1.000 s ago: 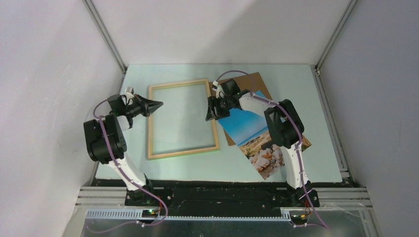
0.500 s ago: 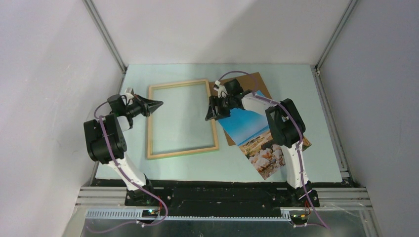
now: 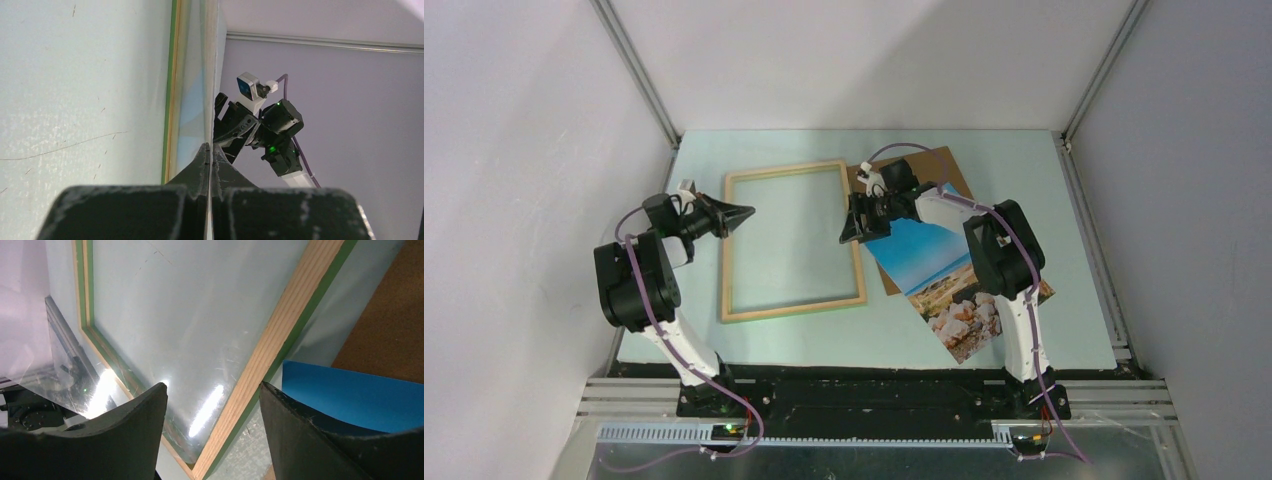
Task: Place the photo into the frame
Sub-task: Place the photo frame item in the photo frame.
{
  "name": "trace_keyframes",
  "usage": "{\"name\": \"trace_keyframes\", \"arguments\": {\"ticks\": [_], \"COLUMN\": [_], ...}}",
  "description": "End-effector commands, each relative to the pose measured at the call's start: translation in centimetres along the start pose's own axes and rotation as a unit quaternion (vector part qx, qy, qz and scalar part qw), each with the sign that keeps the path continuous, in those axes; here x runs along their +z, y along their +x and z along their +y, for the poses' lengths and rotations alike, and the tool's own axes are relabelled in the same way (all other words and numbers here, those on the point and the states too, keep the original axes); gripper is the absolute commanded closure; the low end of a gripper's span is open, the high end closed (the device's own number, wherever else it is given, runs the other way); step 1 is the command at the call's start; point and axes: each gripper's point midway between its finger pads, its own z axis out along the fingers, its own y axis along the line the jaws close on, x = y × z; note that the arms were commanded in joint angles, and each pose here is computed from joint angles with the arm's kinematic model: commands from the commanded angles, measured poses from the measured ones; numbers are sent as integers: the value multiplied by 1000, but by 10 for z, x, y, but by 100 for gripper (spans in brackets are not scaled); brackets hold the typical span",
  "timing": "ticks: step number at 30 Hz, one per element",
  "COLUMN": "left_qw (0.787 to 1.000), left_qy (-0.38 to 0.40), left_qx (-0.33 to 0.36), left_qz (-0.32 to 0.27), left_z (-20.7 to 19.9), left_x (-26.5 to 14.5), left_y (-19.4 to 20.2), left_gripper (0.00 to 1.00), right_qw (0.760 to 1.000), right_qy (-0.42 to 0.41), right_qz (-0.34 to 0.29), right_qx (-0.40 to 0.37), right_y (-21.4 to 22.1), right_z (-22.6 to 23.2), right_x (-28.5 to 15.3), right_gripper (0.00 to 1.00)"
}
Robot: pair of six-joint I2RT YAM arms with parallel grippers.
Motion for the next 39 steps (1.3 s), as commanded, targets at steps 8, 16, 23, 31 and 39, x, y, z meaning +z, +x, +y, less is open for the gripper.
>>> {"name": "trace_keyframes", "arguments": {"ticks": [8, 16, 23, 31, 39], "left_qw": [999, 999, 998, 996, 995], "left_qy": [4, 2, 0, -5, -20], "left_qx": [36, 48, 67, 93, 98], "left_qz": [7, 8, 6, 3, 4], "left_z": [4, 9, 11, 12, 23], "left_x": [3, 1, 1, 2, 5], "left_y": [7, 11, 11, 6, 2], "left_gripper": [100, 100, 100, 100, 100], "right_qw": [999, 999, 999, 999, 999], "right_qy": [-28, -27, -26, -23, -22], "right_qz": [-27, -29, -31, -32, -31], "right_qx": [-25, -26, -31, -35, -35], "right_y": [-17, -17, -17, -18, -18], "right_z": [25, 24, 26, 25, 24], "right_x": [-15, -16, -18, -20, -19], "right_gripper": [28, 28, 28, 28, 28]}}
